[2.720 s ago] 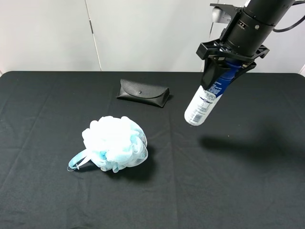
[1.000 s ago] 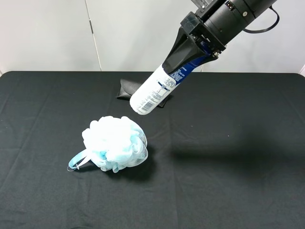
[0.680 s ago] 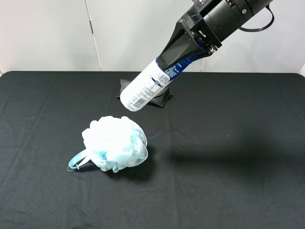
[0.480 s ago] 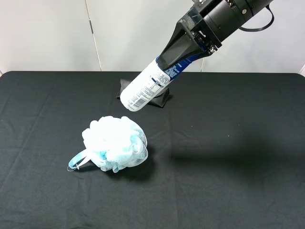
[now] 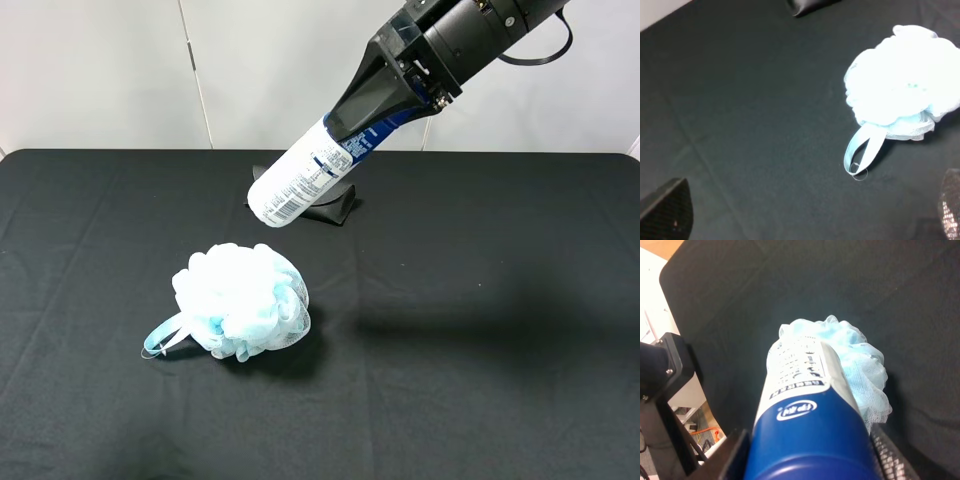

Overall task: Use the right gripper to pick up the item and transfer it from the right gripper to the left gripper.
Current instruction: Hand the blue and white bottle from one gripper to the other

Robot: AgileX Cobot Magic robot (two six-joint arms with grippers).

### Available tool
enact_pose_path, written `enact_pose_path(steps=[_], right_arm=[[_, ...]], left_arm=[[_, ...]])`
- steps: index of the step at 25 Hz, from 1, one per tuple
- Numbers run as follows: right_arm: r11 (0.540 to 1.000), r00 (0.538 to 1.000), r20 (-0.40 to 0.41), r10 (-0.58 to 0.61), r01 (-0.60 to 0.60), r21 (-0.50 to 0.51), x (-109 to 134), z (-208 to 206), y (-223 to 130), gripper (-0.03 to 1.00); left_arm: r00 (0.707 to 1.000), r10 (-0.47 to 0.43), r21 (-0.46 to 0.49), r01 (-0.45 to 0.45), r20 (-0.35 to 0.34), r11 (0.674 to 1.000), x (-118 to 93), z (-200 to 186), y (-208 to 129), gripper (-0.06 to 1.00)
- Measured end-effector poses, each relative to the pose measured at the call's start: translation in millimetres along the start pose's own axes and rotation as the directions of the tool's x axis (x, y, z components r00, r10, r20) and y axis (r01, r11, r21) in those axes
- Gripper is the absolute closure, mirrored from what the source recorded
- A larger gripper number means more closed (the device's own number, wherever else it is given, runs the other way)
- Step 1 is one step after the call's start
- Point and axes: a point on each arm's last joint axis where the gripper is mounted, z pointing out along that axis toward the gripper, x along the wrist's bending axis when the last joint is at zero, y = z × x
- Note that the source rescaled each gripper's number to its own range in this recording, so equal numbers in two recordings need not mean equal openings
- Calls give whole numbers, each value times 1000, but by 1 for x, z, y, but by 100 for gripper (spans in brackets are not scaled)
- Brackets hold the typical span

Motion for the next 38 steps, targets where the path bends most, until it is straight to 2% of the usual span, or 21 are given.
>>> enact_pose_path(steps=[6,10,26,32,38], right_arm=[[1000,1000,0,1,-1,0,0,0,0,97],[1000,1000,0,17,-17,0,0,0,0,97],[1000,1000,-2,28,-28,-2,0,0,0,97],[999,999,-12,33,-33,-9,1,0,1,97],[999,999,-26,39,-40,-18,2,0,2,97]], left_arm=[[991,89,16,-91,104,996,-3,34,23,-2],[981,126,13,-130,145,991,-8,60,37,-2],[928,294,-52,-289,227,956,-35,130,104,-2],[898,352,-66,-347,266,935,-53,147,119,-2],[887,378,-104,-364,264,926,-66,163,125,-2]])
